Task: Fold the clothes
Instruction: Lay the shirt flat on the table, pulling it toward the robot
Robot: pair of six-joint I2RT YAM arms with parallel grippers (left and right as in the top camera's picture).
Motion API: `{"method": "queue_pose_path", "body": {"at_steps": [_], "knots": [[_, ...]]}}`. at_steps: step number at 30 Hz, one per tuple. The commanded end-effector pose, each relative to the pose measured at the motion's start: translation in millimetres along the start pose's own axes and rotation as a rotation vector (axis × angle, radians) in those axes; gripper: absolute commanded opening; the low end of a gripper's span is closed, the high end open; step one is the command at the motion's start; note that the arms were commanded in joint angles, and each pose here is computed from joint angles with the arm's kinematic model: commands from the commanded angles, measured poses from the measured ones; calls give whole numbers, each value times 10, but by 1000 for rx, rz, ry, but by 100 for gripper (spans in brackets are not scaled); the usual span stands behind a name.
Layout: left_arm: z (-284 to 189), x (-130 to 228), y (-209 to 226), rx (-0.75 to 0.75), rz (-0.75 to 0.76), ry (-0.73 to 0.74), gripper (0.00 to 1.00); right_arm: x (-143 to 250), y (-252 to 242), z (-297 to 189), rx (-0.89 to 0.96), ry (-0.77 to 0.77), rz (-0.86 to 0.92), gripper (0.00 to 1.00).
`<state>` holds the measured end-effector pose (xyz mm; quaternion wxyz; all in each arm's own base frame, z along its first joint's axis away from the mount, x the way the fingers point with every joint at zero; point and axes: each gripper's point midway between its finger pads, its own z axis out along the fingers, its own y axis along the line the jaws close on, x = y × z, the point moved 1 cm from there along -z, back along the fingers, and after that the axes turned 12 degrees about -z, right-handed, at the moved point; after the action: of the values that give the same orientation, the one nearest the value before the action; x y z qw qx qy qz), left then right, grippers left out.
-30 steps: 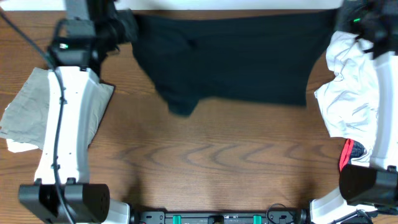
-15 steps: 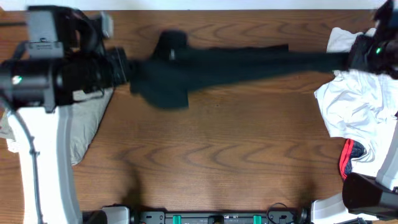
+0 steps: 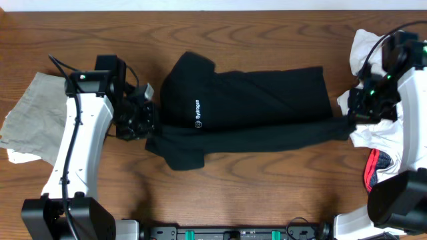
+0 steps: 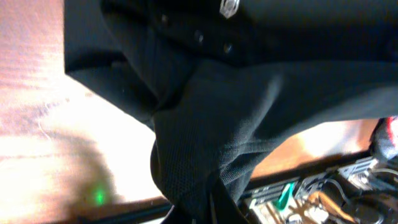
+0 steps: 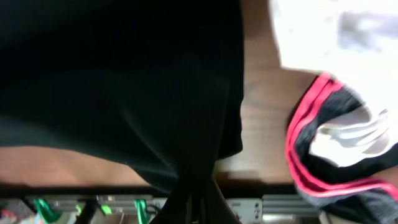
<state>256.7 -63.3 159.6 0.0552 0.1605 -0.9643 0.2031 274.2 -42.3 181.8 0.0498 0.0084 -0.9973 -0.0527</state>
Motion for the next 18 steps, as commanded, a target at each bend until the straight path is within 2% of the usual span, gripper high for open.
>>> {"method": "queue_pose_path", "body": {"at_steps": [1,8,11,18], "knots": [[13,95,29,4,16,28,6,121,-49,159,-15,64,4,1],[-20,340,82,-16,3,118,6,244,-82,247,-31,112,34,1],[-63,439,13,30,40,140,6,271,-100,219,-28,107,49,1],[-245,628,-65,77,96,90,6,384,-177,67,-3,59,104,1]]}}
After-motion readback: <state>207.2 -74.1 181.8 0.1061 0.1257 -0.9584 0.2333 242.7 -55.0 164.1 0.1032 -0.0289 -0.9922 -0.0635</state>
